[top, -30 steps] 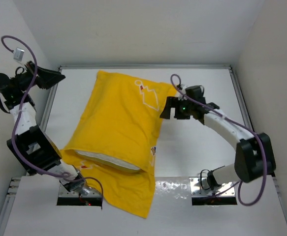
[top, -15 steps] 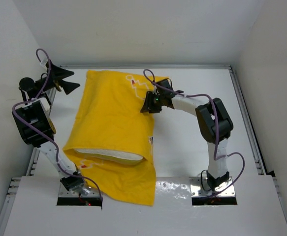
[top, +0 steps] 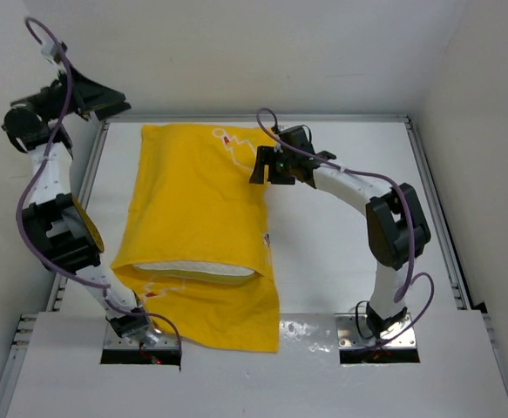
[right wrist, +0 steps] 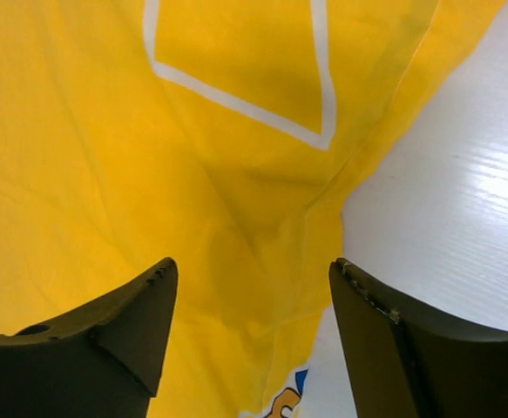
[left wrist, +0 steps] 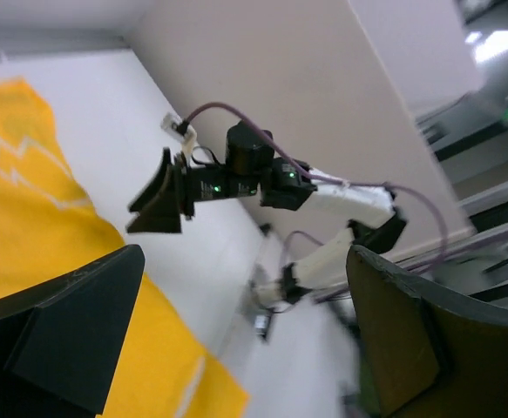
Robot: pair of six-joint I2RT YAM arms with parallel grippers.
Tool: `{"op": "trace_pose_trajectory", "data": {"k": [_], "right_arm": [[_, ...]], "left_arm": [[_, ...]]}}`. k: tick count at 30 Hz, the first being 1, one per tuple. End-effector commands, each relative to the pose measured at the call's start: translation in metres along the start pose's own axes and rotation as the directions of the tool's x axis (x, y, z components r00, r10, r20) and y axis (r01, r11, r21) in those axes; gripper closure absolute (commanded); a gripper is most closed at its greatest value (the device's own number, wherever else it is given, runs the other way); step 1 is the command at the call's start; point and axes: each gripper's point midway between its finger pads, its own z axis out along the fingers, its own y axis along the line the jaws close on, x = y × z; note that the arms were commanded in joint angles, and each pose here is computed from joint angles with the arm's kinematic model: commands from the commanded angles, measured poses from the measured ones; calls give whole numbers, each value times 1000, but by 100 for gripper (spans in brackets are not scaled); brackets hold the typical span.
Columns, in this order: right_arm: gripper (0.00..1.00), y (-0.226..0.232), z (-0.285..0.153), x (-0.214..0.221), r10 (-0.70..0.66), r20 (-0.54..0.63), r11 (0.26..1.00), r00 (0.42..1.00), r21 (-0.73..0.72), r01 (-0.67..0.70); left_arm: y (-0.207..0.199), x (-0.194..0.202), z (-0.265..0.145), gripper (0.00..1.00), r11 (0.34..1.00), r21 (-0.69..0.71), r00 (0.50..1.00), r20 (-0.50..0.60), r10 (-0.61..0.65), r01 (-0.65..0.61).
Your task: Put the pillow into the pillowcase
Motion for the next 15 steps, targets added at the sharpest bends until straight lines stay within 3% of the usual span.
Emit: {"op": "trace_pose_trajectory", "data": {"k": [1,4,8,13,14,15], "right_arm": [[27,14,-29,-34,-95,83,995,992,15,94],[24,27,-43,-44,-129,113,992,985,9,129],[22,40,-64,-55,-187,154,982,970,26,185],[19,49,-85,-65,-218,200,976,955,52,212],[19,50,-87,-66,-219,208,976,953,55,212],[18,51,-88,-67,-220,211,976,953,56,213]], "left_arm": [[-89,28,-2,0,771,1,765,-124,632,-637],[-115,26,-6,0,681,-6,677,-118,726,-732],[-136,22,-27,0,594,-92,601,-109,792,-799],[-182,5,-85,0,342,-352,417,-162,894,-871],[-192,1,-102,1,262,-424,371,-197,907,-867],[-194,-2,-111,0,229,-451,354,-213,911,-862]]}}
